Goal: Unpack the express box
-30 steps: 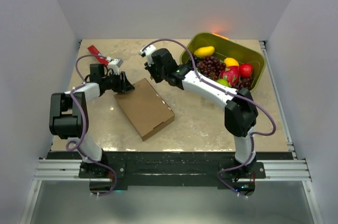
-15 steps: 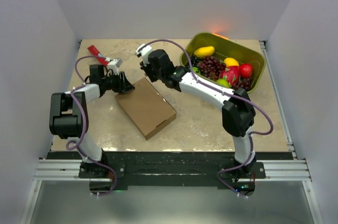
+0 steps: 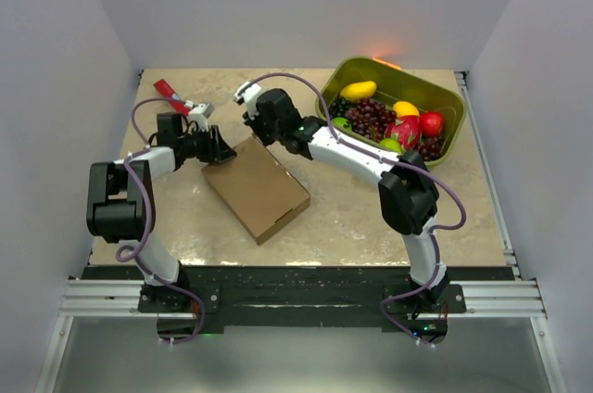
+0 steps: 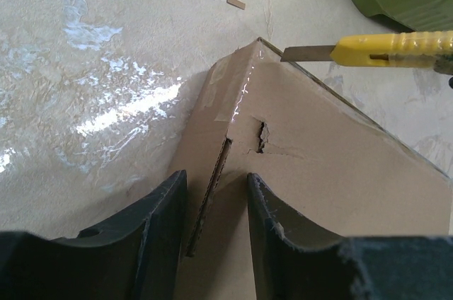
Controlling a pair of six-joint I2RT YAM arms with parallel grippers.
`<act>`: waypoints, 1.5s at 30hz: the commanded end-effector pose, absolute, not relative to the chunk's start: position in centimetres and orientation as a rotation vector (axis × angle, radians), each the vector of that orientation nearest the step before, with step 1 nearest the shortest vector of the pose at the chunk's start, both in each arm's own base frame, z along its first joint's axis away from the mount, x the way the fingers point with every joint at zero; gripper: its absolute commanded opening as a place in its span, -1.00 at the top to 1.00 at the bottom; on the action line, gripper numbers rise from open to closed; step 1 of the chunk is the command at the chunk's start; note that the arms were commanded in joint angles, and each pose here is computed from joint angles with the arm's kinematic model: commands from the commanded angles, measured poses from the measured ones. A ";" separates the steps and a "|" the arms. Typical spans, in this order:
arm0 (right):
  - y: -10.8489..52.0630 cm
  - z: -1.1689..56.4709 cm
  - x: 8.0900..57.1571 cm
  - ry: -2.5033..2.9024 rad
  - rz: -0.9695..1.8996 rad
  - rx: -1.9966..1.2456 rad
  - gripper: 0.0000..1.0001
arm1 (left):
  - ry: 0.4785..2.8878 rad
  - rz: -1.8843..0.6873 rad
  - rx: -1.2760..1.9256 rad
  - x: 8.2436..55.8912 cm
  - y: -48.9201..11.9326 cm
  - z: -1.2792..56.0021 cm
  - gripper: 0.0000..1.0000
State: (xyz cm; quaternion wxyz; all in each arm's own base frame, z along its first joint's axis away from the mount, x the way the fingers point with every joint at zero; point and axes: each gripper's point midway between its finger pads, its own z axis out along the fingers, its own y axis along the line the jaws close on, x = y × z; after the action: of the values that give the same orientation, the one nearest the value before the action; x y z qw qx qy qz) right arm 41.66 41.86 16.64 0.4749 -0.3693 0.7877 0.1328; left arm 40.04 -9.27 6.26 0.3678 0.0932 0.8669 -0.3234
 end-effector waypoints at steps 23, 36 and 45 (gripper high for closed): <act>43.0 18.5 43.7 1.864 0.334 -0.890 1.00 | 2.423 -0.761 0.180 37.7 -8.1 1.1 0.17; 41.5 16.4 42.3 2.008 0.301 -0.914 1.00 | 2.443 -0.730 0.156 37.8 -7.6 0.7 0.40; 39.8 15.5 41.1 2.060 0.259 -0.919 1.00 | 2.437 -0.772 0.134 37.9 -8.1 0.7 0.62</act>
State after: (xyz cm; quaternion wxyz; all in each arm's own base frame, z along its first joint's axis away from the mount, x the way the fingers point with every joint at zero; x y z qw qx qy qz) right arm 41.77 40.96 14.42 0.4246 -0.3787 0.8146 0.1127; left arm 40.27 -9.43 6.13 0.3615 0.0903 0.8664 -0.3324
